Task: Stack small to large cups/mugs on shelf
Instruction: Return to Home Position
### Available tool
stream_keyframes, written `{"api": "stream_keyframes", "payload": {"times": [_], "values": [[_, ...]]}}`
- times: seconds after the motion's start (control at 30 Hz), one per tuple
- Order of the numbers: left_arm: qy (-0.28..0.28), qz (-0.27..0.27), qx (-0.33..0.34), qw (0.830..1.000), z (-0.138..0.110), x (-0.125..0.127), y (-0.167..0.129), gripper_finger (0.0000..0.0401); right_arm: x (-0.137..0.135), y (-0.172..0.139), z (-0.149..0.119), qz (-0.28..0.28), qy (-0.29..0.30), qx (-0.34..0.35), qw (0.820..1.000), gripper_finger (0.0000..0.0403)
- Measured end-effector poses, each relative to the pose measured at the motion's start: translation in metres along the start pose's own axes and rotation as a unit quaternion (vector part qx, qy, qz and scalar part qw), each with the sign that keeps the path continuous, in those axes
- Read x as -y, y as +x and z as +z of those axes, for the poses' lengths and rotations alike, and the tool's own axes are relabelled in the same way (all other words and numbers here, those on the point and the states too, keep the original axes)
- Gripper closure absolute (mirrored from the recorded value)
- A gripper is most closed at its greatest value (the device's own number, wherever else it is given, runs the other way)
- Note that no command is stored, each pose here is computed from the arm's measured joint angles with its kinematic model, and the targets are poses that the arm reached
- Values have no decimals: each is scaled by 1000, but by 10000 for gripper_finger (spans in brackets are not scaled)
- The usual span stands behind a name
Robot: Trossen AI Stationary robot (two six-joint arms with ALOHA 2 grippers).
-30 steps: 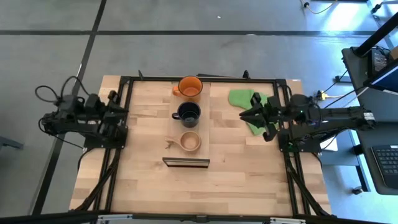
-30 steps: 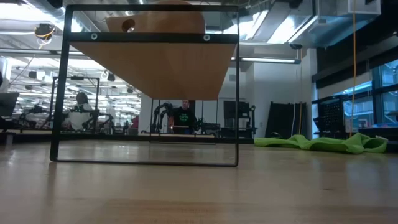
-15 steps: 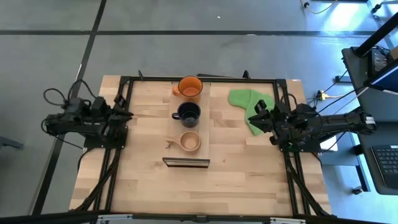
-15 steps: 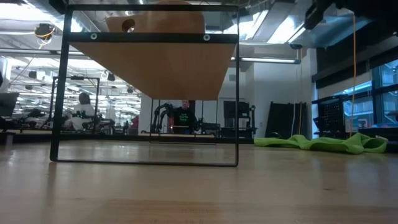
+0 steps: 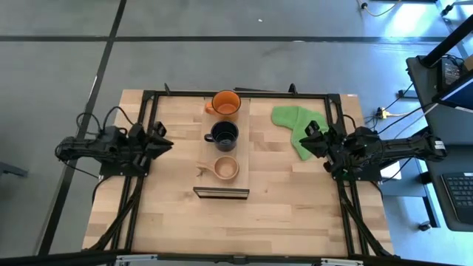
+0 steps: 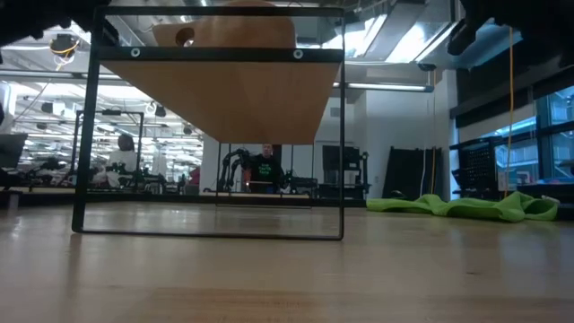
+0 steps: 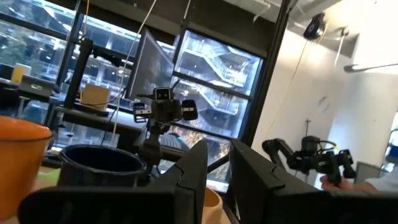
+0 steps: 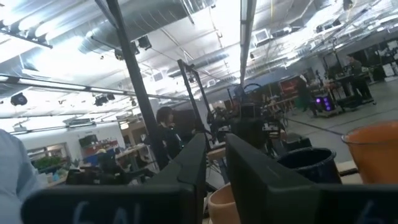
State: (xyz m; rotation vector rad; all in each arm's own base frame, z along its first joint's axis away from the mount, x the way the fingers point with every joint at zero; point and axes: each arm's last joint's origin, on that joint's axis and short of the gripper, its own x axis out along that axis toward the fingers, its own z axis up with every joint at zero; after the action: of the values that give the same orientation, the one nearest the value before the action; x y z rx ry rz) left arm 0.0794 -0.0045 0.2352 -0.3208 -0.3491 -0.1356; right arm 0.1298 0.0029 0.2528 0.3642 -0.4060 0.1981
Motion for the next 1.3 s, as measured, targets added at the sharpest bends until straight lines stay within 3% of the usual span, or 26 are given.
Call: {"api": "stream_keyframes", "payload": {"times": [0.4,0.83,1.07,1.3], "values": [[-32,-10,14,999,-32,-10,-2,338,2,-3,-4,-13,17,-3,1000,338],[-39,-10,14,999,-32,-10,-2,338,1,-3,-5,1,-15,-8,1000,338],[-46,-15,23,999,-30,-10,-2,338,5,-28,-22,34,-24,68,997,338],[-51,-13,18,998,-31,-10,-2,338,7,-26,-24,31,-24,41,998,338]]}}
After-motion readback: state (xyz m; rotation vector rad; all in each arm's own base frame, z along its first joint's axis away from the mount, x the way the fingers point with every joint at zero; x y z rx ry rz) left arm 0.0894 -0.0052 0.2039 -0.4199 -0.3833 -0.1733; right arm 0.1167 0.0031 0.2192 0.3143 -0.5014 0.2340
